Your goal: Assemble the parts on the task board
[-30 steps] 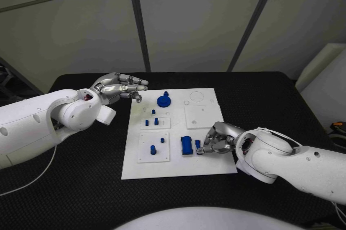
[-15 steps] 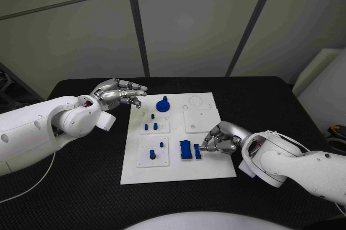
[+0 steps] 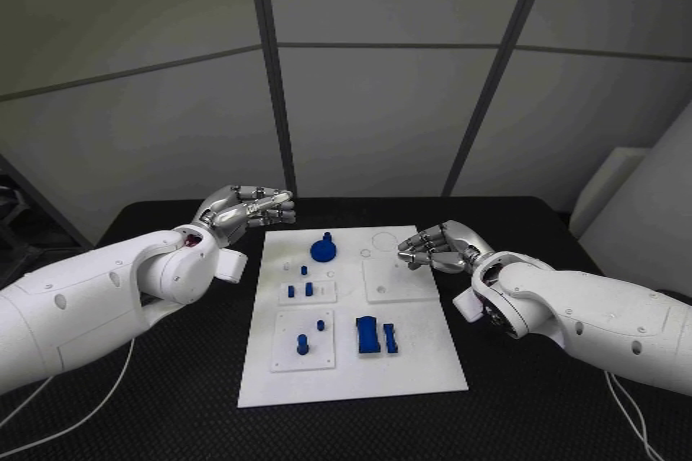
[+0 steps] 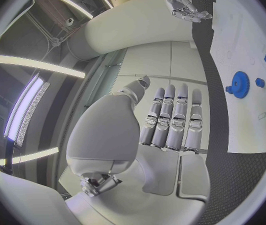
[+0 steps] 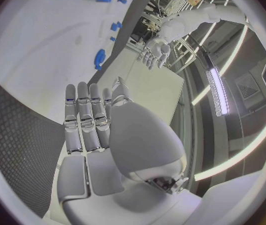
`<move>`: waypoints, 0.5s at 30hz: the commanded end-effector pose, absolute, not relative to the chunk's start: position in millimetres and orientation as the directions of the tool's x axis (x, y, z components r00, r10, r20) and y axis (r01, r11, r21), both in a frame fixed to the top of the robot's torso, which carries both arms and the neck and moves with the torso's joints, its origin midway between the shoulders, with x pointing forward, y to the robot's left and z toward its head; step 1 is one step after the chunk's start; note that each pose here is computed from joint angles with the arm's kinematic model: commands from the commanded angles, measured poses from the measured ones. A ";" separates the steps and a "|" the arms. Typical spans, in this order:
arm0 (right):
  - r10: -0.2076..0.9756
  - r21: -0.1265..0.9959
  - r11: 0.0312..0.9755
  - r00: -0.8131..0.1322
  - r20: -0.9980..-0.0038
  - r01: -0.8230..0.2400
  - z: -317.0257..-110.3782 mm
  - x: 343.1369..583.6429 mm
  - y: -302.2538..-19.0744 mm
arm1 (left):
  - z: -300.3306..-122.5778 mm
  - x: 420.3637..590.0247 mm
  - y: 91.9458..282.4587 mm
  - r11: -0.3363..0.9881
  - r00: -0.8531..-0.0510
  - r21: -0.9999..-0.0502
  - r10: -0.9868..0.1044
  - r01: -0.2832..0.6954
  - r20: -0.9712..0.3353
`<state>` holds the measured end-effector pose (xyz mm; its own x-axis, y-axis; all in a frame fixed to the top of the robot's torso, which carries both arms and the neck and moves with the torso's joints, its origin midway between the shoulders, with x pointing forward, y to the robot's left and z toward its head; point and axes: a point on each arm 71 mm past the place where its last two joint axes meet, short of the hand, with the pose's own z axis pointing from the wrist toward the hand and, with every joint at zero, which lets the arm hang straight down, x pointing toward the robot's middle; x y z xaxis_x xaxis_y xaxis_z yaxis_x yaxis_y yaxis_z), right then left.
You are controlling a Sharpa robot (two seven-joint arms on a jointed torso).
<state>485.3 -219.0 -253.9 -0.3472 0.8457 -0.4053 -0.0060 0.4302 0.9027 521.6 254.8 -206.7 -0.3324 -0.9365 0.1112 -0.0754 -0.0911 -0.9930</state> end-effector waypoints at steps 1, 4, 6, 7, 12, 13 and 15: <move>0.925 0.972 0.232 -0.298 -0.235 -0.045 -248.2 502.6 -221.2 | -208.3 530.4 262.8 -0.165 -0.180 -0.986 -0.970 0.000 0.162; 0.946 0.980 0.192 -0.256 -0.200 -0.056 -249.1 517.7 -219.8 | -217.5 534.6 262.2 -0.176 -0.120 -0.984 -0.977 0.007 0.174; 0.956 0.984 0.170 -0.233 -0.179 -0.061 -250.0 525.7 -218.3 | -223.9 536.4 260.8 -0.179 -0.088 -0.984 -0.980 0.006 0.178; 0.959 0.985 0.163 -0.225 -0.173 -0.063 -250.4 528.1 -217.7 | -226.0 537.0 259.8 -0.180 -0.078 -0.984 -0.981 0.005 0.179; 0.967 0.988 0.137 -0.208 -0.149 -0.073 -251.7 536.1 -212.4 | -236.7 538.0 253.4 -0.180 -0.041 -0.984 -0.983 0.003 0.180; 0.967 0.988 0.134 -0.208 -0.147 -0.075 -251.7 536.5 -211.6 | -237.2 538.0 252.9 -0.180 -0.039 -0.984 -0.983 0.003 0.180; 0.967 0.989 0.128 -0.210 -0.142 -0.078 -251.6 537.2 -210.2 | -239.0 538.2 250.7 -0.181 -0.036 -0.984 -0.983 0.003 0.181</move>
